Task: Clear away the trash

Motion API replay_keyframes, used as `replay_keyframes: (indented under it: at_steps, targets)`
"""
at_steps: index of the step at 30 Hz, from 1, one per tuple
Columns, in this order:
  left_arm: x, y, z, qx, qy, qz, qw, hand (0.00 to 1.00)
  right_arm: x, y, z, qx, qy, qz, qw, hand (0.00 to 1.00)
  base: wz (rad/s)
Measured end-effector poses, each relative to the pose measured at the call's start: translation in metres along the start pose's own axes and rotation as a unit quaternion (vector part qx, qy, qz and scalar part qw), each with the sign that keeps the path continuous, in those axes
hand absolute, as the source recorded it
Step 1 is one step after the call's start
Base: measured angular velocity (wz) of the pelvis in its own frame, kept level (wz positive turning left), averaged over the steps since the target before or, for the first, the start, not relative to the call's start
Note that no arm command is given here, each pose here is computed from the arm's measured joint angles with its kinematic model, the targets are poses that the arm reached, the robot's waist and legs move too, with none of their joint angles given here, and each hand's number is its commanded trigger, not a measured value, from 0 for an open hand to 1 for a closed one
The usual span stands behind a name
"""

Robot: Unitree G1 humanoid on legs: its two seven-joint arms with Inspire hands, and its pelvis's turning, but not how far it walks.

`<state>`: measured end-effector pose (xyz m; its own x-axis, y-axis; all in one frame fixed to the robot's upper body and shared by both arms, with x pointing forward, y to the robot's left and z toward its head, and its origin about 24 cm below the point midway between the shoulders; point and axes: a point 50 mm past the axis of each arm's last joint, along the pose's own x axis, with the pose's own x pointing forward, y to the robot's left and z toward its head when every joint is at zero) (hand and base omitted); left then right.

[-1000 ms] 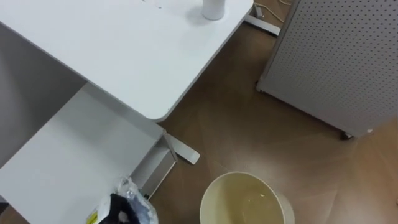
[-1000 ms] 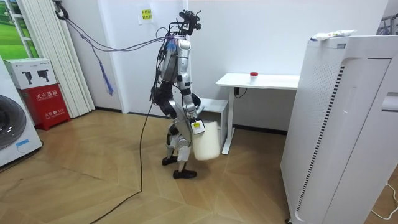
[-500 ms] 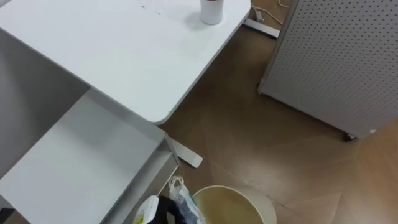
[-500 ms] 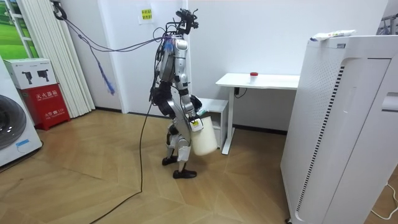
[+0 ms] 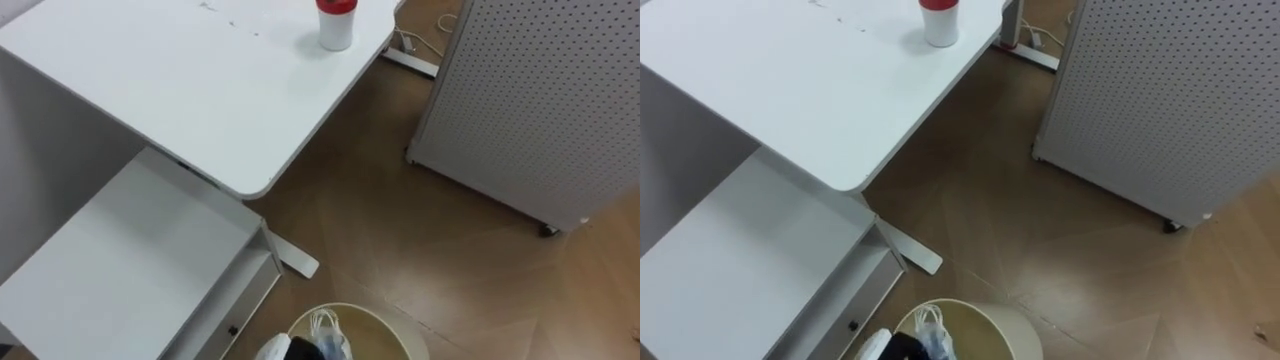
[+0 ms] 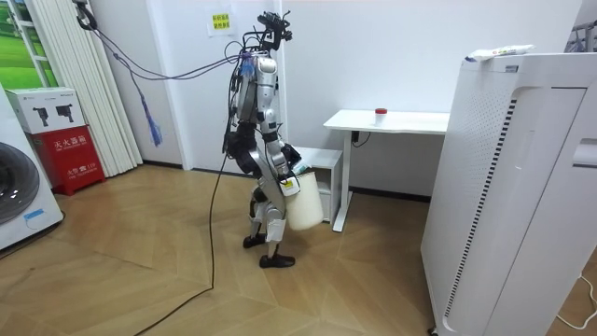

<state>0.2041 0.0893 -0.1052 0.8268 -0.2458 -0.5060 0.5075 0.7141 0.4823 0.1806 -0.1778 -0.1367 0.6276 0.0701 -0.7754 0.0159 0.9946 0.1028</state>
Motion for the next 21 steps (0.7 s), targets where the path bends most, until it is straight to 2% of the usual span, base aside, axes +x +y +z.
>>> replay_keyframes:
  at_steps: [21]
  targets:
    - [-0.004, -0.016, -0.008, -0.002, 0.021, -0.094, 0.995, 0.0, 0.001, 0.001, 0.002, 0.0, -0.003, 0.006, 1.0, 1.0, -0.02]
